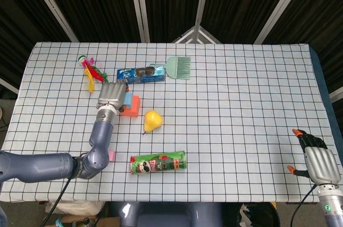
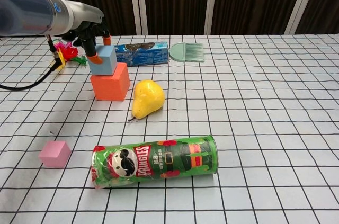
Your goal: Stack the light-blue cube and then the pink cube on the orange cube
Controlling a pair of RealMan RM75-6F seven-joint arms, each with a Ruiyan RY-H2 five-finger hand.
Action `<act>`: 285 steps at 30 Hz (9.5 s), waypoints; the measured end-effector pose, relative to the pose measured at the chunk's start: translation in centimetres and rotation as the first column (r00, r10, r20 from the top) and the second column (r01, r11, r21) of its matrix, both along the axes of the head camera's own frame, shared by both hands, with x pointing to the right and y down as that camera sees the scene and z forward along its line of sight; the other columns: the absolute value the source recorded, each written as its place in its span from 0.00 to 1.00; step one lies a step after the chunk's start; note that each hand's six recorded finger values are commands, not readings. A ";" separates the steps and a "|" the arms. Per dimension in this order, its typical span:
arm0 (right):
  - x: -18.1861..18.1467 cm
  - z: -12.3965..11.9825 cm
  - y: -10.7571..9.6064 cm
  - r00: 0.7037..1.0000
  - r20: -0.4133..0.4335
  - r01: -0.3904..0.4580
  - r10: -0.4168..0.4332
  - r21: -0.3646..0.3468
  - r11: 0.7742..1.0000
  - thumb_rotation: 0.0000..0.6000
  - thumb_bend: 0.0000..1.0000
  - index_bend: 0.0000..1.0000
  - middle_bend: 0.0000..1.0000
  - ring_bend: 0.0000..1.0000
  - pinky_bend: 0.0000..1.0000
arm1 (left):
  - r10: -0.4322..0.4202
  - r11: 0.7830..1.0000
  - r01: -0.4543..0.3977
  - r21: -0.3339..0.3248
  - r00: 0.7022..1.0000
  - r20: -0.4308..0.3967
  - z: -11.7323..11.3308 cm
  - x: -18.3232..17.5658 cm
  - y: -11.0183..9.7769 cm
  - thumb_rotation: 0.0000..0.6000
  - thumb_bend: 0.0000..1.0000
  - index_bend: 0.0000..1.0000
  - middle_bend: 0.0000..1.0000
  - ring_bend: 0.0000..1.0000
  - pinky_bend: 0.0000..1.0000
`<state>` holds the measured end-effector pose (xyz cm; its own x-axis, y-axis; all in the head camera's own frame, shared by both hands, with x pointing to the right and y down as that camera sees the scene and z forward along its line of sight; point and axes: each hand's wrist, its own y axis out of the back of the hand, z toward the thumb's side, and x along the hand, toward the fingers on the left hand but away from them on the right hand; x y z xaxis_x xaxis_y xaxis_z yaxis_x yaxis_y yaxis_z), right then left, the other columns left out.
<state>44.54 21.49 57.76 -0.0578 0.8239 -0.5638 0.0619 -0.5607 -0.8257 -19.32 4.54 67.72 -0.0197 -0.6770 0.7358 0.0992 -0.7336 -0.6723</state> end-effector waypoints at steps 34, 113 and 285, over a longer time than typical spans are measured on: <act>0.1 -0.1 0.1 1.000 -0.001 -0.007 0.007 -0.004 1.000 1.00 0.17 0.11 0.14 0.15 0.16 | 0.014 1.000 -0.014 -0.001 1.000 0.005 0.0 0.5 -0.2 1.00 0.36 0.40 0.84 0.79 0.86; -0.1 -0.8 0.3 1.000 0.014 -0.020 0.020 -0.013 1.000 1.00 0.17 0.11 0.13 0.15 0.16 | 0.057 0.987 -0.084 -0.137 0.980 -0.189 -4.3 -13.7 13.5 1.00 0.32 0.33 0.82 0.77 0.86; 0.4 0.7 0.2 0.999 0.041 -0.034 0.036 -0.059 0.998 1.00 0.17 0.11 0.13 0.15 0.16 | 0.047 0.988 -0.032 0.154 0.995 -0.089 -7.1 -1.3 1.2 1.00 0.38 0.44 0.85 0.79 0.89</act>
<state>44.95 21.66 58.41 -0.0613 0.7877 -0.6130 0.1158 -0.6044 -0.7882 -20.60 5.79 60.67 0.0723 -0.7801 0.6214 0.0584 -0.6187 -0.7835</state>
